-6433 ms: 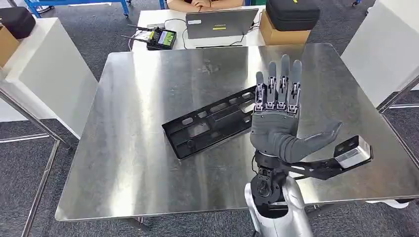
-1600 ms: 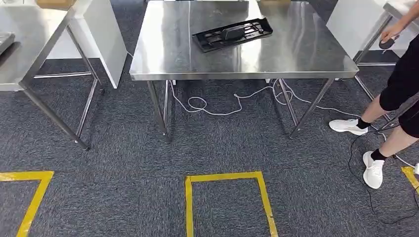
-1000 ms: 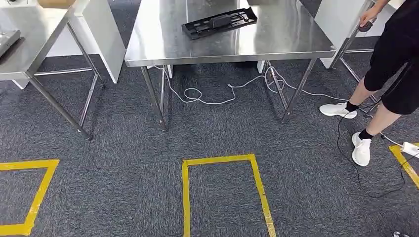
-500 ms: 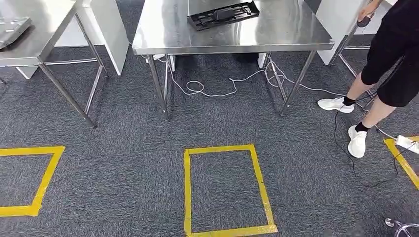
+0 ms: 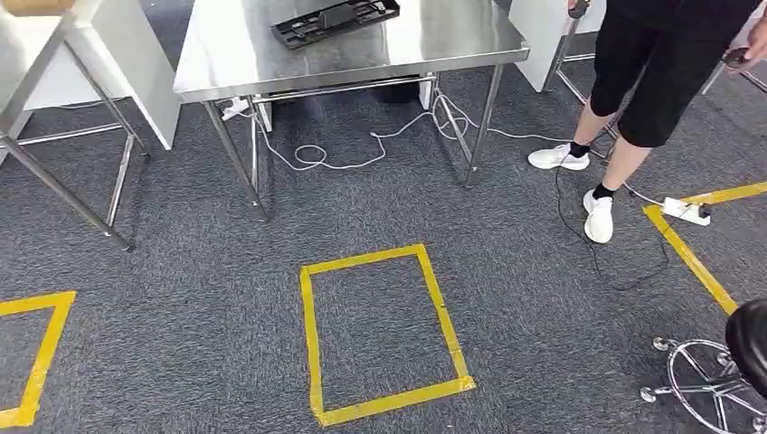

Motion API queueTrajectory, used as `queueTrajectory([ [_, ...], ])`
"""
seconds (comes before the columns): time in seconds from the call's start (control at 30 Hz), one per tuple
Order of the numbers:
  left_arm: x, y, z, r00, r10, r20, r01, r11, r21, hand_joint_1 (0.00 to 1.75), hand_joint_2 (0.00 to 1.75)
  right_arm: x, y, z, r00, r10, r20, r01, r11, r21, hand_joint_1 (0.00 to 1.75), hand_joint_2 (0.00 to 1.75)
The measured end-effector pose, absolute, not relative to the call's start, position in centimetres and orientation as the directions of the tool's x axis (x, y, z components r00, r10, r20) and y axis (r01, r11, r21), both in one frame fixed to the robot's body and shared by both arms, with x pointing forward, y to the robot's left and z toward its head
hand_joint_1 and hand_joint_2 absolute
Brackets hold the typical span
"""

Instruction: Take the parts from the cabinet and place them on the table.

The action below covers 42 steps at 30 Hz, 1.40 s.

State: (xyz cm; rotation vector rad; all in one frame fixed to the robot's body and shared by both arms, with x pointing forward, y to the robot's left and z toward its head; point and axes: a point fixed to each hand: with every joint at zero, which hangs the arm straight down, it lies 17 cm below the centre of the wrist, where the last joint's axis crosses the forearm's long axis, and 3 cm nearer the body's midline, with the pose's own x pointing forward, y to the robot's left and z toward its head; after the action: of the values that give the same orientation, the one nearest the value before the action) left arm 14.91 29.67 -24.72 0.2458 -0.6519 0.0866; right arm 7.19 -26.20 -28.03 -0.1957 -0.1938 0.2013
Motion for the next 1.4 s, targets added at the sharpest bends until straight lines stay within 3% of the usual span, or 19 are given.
queueTrajectory([
  [1.4,15.0,30.9,-24.8,0.796,0.05,0.604,-0.207,0.959,0.194,0.0,0.0,7.1,-24.9,-28.0,0.949,0.269,0.166,-0.234,0.951,-0.203,0.0,0.0],
])
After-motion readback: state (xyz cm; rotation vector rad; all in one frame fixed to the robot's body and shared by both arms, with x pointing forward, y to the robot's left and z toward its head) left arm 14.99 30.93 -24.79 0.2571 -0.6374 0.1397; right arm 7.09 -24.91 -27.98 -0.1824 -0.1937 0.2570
